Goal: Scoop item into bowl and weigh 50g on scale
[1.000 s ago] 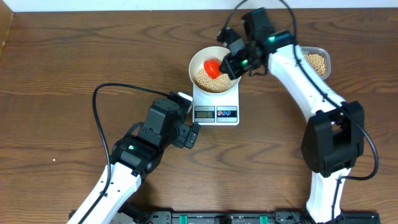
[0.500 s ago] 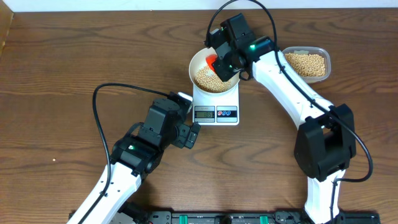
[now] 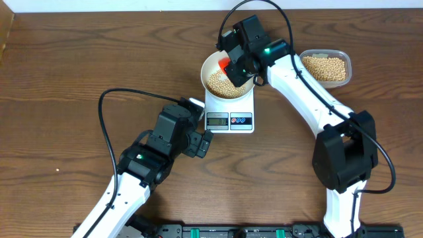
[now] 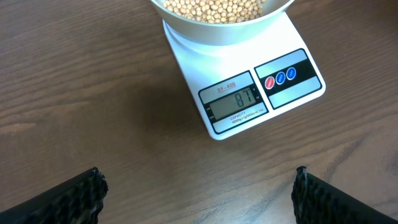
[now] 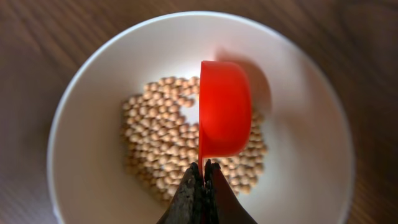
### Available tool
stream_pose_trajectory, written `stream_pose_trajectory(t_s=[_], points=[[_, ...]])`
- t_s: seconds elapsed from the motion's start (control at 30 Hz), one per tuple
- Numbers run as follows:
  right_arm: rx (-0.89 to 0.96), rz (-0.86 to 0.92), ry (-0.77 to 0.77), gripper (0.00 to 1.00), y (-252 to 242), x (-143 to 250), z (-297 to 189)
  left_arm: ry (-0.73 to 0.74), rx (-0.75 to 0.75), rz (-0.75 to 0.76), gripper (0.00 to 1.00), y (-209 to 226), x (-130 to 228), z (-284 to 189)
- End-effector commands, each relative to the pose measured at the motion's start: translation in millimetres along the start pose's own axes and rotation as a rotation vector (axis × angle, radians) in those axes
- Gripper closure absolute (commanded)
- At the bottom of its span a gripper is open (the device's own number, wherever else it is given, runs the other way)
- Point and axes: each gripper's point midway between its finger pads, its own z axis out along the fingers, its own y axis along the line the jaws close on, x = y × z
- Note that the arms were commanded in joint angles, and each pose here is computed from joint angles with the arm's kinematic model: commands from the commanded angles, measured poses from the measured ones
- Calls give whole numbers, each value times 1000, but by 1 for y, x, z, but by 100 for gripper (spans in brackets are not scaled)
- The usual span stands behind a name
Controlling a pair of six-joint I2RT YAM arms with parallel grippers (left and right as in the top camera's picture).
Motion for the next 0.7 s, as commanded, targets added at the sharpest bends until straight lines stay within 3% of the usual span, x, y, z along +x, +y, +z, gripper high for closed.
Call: stream_pose_trajectory(t_s=[0.0, 0.67], points=[[-64, -26, 8, 99, 24, 0, 6, -8, -8, 2, 3, 2, -4, -1], [-303, 108, 9, 99, 49, 2, -8, -8, -8, 2, 3, 2, -4, -1]])
